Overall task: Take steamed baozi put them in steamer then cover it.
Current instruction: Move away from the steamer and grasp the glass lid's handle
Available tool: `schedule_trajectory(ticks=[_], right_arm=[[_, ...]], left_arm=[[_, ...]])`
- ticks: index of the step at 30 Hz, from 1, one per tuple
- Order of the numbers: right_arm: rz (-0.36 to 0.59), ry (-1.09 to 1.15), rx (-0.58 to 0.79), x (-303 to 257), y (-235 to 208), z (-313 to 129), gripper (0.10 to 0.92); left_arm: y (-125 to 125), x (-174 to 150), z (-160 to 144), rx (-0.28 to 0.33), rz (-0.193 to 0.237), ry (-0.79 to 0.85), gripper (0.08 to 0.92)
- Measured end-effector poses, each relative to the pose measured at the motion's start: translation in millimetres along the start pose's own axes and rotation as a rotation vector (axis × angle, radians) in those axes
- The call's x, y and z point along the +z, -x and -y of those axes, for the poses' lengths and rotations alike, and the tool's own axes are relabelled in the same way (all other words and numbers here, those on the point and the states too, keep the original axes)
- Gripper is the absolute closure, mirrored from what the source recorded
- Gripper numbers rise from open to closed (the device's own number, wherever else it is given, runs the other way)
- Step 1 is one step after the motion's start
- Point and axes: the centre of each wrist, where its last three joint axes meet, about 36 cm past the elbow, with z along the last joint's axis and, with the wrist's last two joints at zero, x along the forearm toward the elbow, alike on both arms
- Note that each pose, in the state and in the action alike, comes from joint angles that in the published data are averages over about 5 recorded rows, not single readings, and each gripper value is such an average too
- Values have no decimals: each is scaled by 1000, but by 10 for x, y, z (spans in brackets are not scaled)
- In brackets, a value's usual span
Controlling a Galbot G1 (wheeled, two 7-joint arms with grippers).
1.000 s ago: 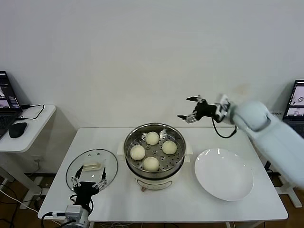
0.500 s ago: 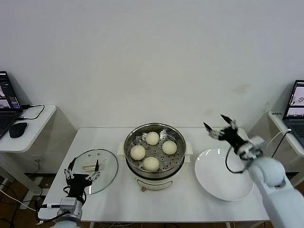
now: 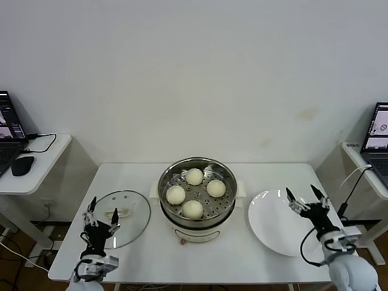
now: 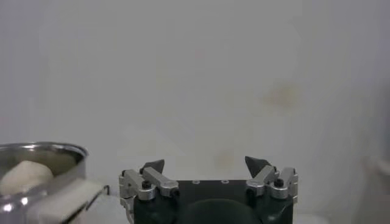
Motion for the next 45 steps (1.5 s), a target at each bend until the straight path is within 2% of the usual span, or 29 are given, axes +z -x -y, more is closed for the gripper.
schedule_trajectory(ticks=[5, 11, 16, 24, 34, 45], right_arm=[[-9, 8, 30, 75, -148, 8, 200], [-17, 8, 55, 135, -264, 24, 200], [-21, 7, 67, 177, -325, 25, 200], [-25, -5, 82, 222, -382, 56, 200], [-29, -8, 98, 293, -409, 86, 200], [-42, -14, 120, 355, -464, 162, 200]], left_arm=[[18, 132, 62, -3, 45, 242, 177], [103, 270, 78, 25, 70, 393, 177], [164, 289, 118, 69, 54, 438, 177], [261, 316, 211, 118, 2, 470, 177], [381, 377, 335, 142, -29, 486, 177], [552, 376, 452, 142, -51, 486, 177]])
